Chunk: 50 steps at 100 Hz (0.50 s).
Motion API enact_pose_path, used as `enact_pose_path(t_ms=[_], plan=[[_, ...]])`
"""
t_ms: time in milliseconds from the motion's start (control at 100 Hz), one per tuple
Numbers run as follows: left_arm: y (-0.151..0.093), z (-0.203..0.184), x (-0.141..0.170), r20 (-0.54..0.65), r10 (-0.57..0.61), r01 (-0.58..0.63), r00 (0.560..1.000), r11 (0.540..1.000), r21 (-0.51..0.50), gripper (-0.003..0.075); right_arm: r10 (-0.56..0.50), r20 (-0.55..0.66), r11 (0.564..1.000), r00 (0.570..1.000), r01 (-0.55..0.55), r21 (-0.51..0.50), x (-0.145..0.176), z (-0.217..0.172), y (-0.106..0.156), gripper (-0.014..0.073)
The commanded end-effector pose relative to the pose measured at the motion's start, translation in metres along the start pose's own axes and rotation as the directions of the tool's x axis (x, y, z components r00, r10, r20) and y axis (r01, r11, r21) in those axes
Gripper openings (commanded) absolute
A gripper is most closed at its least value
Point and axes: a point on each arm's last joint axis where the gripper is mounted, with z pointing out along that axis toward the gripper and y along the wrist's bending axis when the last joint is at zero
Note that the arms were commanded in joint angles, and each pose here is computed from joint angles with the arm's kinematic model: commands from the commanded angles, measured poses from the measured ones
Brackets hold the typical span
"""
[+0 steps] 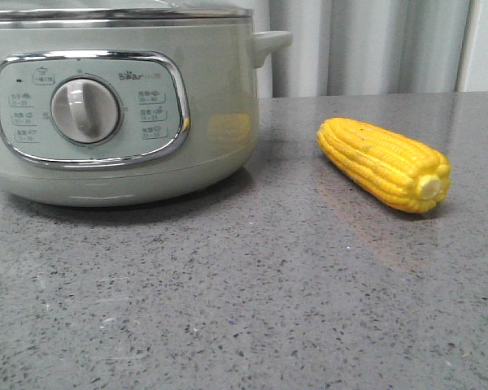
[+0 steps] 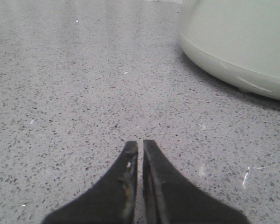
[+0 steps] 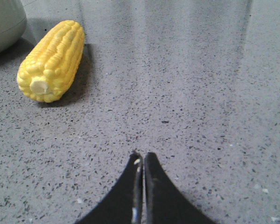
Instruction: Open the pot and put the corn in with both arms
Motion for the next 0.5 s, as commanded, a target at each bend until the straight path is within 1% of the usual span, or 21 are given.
enact_pose_path(t_ms=[0,60,290,340,380,410,420,490], plan=[[0.001,0.0,0.004,0.034,-0.01,0.01,0.999,1.0,0.003,-0.0018,-0.014,0.029,1.0,0.999,0.014,0.007,0.004,0.002,0.0,-0.008],[0.001,0.0,0.004,0.034,-0.01,0.01,0.999,1.0,0.003,-0.0018,-0.044,0.062,0.999,0.997,0.043,0.014,0.001,0.002,-0.001,-0.008],[0.001,0.0,0.003,0.052,-0.011,0.01,0.999,1.0,0.006,-0.0019,-0.045,0.145,0.999,0.988,0.044,0.009,-0.006,0.001,0.0,-0.008],[-0.001,0.0,0.0,0.076,-0.043,0.042,0.996,0.999,0.02,-0.0019,-0.045,0.174,0.999,0.984,0.044,0.007,-0.009,0.0,0.0,-0.008],[-0.002,0.0,-0.002,0.101,-0.094,0.09,0.99,0.995,0.04,-0.0018,-0.043,0.192,0.999,0.98,0.043,0.005,-0.011,0.0,0.0,-0.008],[-0.003,0.0,-0.004,0.117,-0.139,0.133,0.983,0.989,0.057,-0.0019,-0.043,0.208,0.999,0.977,0.043,0.004,-0.012,0.0,0.001,-0.008],[-0.003,0.0,-0.005,0.123,-0.171,0.163,0.978,0.984,0.069,-0.0018,-0.043,0.214,0.999,0.976,0.043,0.004,-0.013,0.0,0.001,-0.008],[-0.004,-0.001,-0.008,0.157,-0.224,0.212,0.962,0.973,0.091,-0.0018,-0.041,0.238,0.999,0.97,0.041,0.002,-0.015,-0.001,0.001,-0.008]])
